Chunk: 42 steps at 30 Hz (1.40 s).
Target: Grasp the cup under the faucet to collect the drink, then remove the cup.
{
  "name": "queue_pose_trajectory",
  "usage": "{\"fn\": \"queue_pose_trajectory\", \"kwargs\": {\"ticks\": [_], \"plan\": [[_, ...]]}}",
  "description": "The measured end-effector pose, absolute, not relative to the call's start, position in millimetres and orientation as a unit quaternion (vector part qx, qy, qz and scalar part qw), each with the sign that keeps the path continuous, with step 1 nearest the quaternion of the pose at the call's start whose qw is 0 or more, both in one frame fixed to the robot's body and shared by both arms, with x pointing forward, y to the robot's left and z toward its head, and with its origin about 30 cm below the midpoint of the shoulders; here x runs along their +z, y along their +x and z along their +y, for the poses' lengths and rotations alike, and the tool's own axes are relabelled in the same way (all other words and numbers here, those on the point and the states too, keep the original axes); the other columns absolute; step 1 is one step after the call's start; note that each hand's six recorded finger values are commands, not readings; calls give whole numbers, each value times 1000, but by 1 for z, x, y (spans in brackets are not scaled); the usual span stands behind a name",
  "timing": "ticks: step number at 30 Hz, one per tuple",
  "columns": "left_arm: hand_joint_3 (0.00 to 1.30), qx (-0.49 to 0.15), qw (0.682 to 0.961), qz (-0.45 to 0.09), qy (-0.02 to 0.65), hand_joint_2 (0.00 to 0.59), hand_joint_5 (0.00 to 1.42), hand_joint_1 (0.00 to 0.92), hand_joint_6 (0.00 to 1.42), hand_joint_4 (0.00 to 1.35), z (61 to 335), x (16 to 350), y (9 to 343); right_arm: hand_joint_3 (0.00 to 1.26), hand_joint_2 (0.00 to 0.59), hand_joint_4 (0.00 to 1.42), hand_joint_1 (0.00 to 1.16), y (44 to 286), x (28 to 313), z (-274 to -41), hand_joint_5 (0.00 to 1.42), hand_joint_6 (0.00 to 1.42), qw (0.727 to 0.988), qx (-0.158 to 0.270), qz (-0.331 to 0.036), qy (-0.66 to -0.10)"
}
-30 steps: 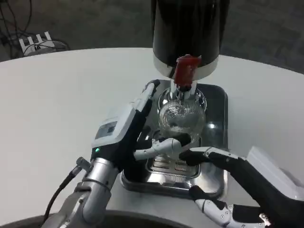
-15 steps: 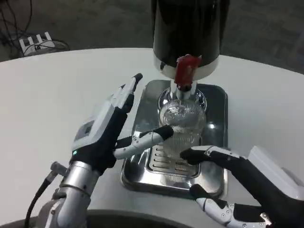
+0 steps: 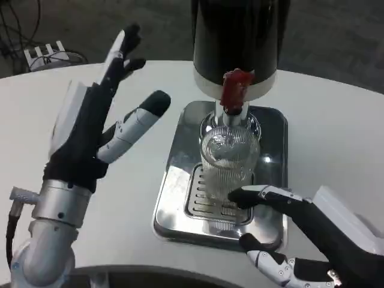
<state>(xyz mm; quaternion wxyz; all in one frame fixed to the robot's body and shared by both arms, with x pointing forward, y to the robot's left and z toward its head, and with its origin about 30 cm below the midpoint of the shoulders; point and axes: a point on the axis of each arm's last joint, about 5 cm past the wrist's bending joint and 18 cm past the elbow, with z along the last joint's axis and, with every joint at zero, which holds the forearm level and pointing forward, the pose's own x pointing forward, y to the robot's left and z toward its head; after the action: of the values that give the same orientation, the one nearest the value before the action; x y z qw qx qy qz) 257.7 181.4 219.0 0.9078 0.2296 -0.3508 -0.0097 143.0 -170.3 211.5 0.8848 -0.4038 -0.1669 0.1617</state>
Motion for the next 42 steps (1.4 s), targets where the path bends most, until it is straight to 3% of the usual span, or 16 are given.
{"fn": "queue_pose_trajectory", "kwargs": {"ticks": [7,13,16,20,23,29,42], "plan": [[369,-25,920,-358,157,12,455,30,518,368,186,232,253,290,475,276,656,143,211,-169,164,48,886,158,-167,-403],[522,-42,918,-364,150,18,582,47,646,473,189,239,254,290,475,276,655,143,210,-169,166,48,886,156,-166,-404],[510,-54,916,-369,151,26,577,50,644,457,189,242,255,290,475,276,655,142,210,-169,166,48,886,156,-164,-404],[340,-69,911,-377,152,30,440,67,495,319,188,248,258,290,475,276,655,142,209,-169,166,48,886,157,-163,-404],[288,-106,911,-369,151,40,404,70,455,274,189,255,267,290,475,276,655,140,209,-169,166,48,887,156,-163,-404],[322,-195,905,-350,141,38,444,68,472,325,182,264,285,290,475,276,655,138,209,-169,166,48,888,155,-159,-403],[366,-206,908,-342,131,35,468,54,497,363,177,263,290,290,475,276,655,138,209,-170,166,48,888,153,-159,-403]]}}
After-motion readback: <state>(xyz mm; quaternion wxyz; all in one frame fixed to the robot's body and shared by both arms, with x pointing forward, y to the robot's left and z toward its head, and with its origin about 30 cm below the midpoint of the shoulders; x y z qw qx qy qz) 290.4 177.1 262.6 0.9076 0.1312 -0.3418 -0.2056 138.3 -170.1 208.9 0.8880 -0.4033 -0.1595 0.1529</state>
